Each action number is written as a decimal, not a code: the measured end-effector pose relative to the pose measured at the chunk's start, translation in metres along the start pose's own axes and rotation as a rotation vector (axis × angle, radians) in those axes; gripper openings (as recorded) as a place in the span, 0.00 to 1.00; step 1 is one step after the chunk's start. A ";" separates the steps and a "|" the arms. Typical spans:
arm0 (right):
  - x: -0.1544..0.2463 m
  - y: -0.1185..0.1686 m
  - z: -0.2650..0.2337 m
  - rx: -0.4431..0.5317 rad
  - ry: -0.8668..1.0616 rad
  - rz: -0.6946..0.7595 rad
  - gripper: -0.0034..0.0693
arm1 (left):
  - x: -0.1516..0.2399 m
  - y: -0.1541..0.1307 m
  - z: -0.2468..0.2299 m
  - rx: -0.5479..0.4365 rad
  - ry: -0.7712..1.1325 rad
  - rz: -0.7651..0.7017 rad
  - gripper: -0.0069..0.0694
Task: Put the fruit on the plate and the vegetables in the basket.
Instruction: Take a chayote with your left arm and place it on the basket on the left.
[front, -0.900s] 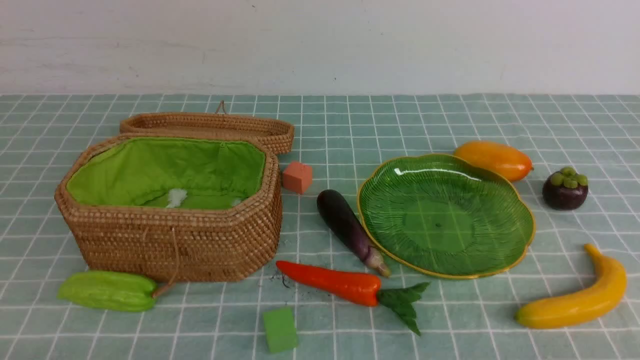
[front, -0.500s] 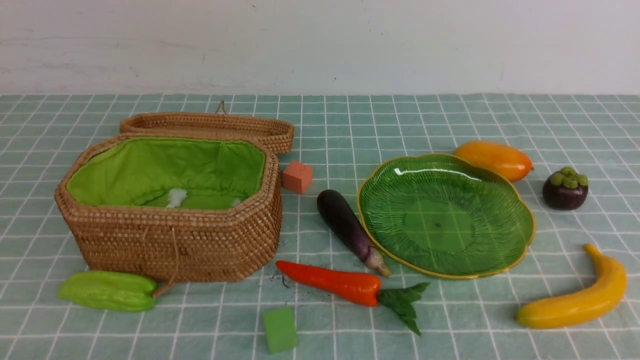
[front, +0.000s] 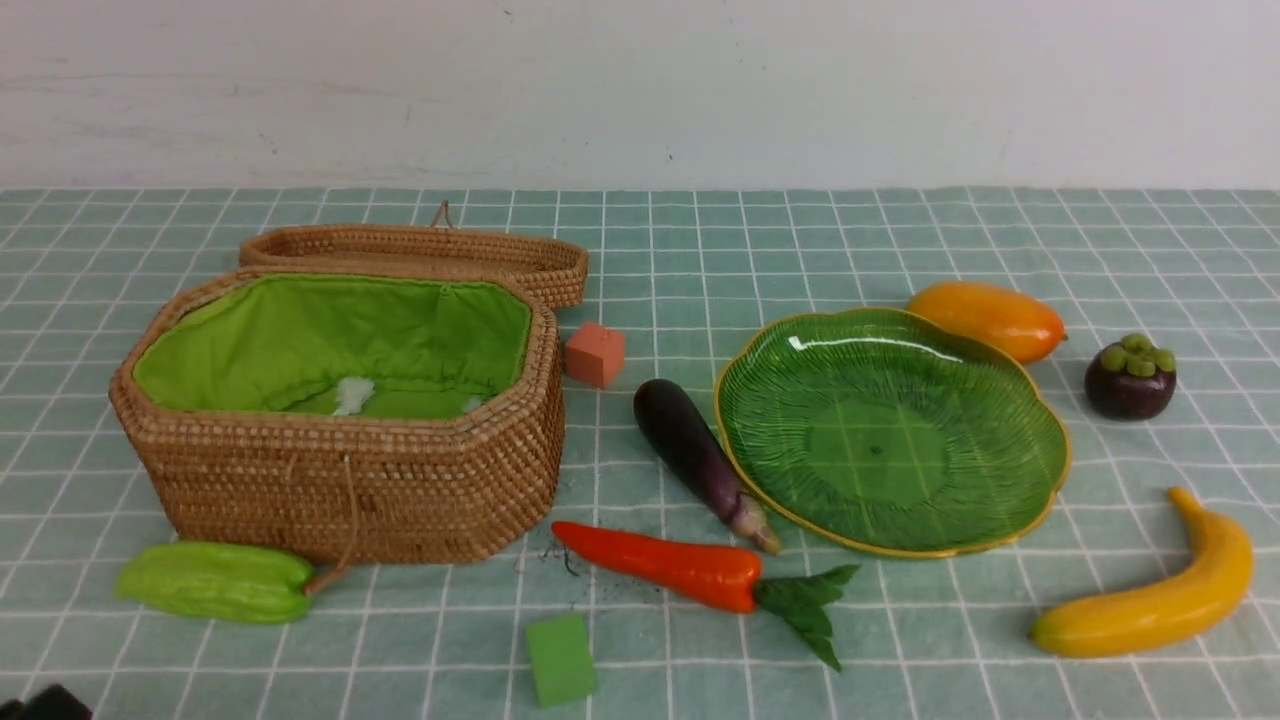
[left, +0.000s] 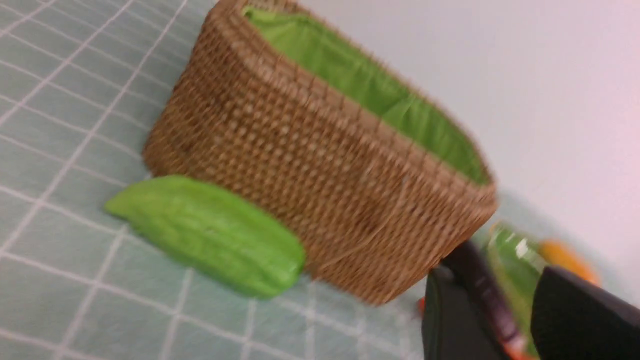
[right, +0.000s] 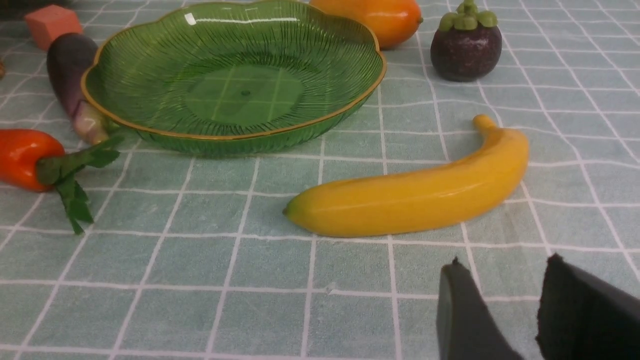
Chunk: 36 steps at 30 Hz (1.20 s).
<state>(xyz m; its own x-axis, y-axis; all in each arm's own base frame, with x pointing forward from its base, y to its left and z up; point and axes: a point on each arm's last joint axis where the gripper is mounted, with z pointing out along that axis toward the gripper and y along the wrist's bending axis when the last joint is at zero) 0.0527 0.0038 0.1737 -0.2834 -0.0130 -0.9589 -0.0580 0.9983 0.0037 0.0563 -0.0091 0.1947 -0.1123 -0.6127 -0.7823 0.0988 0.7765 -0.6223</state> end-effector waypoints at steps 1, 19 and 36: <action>0.000 0.000 0.000 0.000 0.000 0.000 0.38 | -0.004 -0.002 0.000 0.022 -0.039 -0.090 0.40; -0.006 0.003 0.000 -0.045 -0.067 0.239 0.38 | -0.056 -0.065 0.020 -0.187 0.619 0.136 0.07; -0.125 0.039 -0.056 -0.493 0.114 0.342 0.13 | -0.052 -0.055 0.073 -0.305 0.948 0.323 0.07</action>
<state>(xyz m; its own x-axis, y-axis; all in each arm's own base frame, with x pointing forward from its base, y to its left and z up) 0.0322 0.0411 0.3095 -0.4635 0.2709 -0.8436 -0.3739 0.8034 0.4634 0.1291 -0.0312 0.2678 -0.8675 -0.1054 -0.4862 0.0231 0.9677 -0.2509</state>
